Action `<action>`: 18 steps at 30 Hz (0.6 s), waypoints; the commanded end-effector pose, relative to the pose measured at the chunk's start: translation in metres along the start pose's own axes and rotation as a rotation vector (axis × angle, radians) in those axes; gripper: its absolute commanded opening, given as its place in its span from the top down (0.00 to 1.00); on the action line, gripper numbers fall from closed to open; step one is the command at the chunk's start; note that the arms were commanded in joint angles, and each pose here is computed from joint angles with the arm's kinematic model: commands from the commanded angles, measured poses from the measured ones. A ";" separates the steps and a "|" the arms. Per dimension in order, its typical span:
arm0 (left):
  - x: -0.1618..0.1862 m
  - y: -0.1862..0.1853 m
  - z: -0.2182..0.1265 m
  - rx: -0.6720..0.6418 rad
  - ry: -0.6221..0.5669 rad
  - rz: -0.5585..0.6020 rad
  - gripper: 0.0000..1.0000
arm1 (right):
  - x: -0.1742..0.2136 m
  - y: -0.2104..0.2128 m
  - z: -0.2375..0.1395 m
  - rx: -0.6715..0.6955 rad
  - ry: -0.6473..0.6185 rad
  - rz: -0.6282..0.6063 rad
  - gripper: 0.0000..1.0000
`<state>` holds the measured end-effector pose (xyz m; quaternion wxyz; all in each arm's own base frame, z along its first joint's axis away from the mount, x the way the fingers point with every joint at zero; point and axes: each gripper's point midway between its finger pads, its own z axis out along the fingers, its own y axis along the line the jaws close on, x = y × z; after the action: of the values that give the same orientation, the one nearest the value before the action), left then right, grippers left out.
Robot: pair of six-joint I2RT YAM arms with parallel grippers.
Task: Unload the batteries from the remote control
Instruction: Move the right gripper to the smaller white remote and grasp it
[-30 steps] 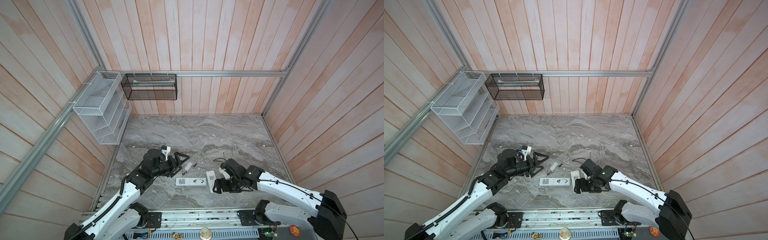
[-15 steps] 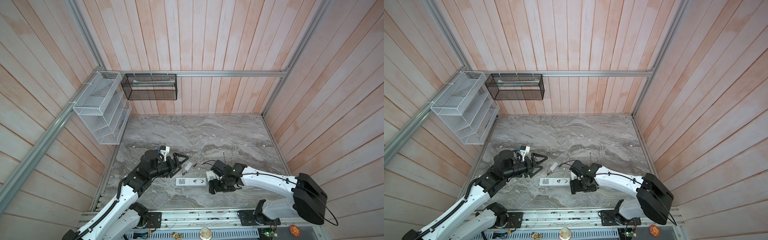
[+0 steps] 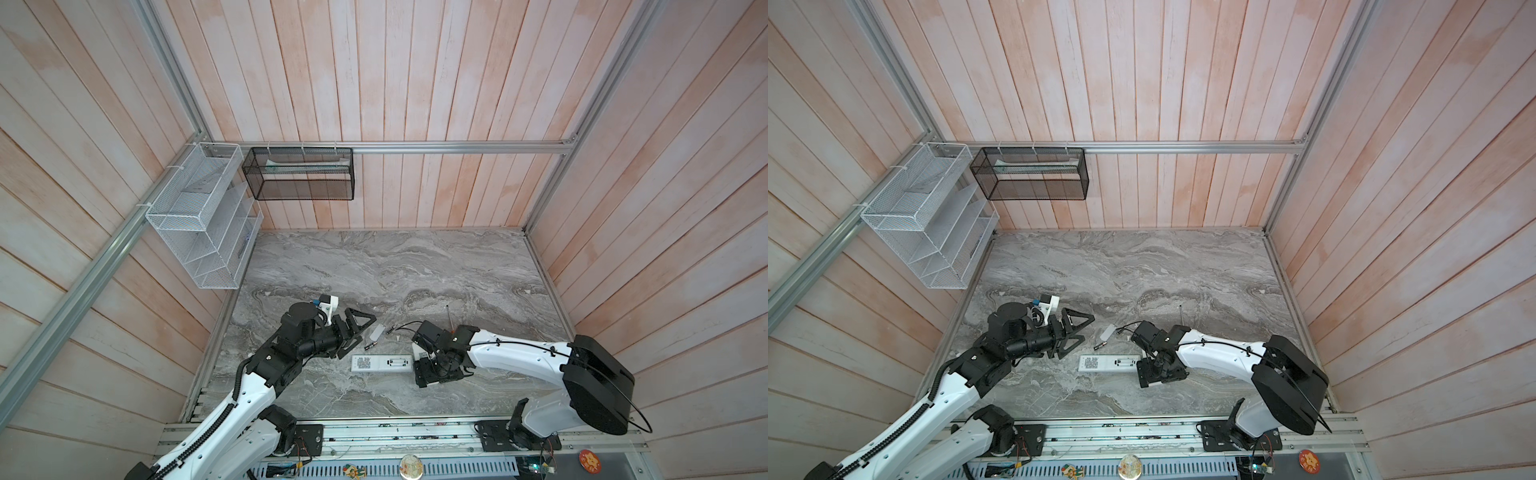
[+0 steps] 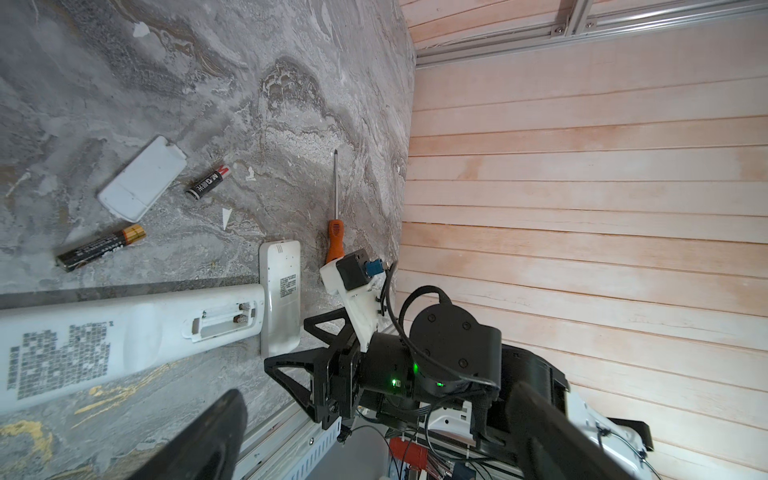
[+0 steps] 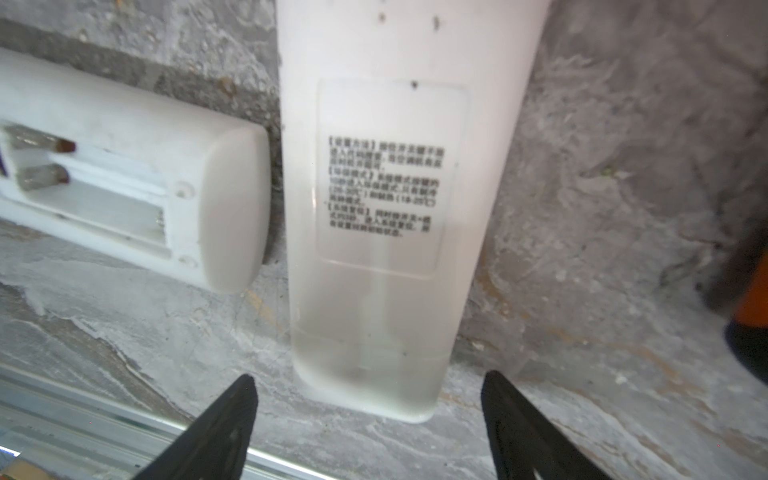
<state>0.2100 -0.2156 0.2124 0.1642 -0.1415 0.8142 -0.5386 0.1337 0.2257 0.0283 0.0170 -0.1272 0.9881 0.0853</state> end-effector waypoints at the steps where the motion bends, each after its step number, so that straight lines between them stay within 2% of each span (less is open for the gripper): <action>1: 0.000 0.004 -0.004 -0.009 -0.017 -0.010 0.00 | -0.008 0.003 0.002 0.023 -0.026 -0.021 0.17; 9: 0.000 0.007 -0.005 -0.004 -0.027 -0.032 0.00 | -0.010 0.002 0.009 0.061 -0.026 -0.045 0.23; 18: 0.001 0.010 -0.006 -0.005 -0.032 -0.040 0.00 | -0.013 -0.002 0.013 0.102 -0.034 -0.048 0.37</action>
<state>0.2045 -0.2115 0.2095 0.1595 -0.1565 0.8104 -0.5416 0.1423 0.2292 0.0190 0.0351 -0.1437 0.9876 0.0521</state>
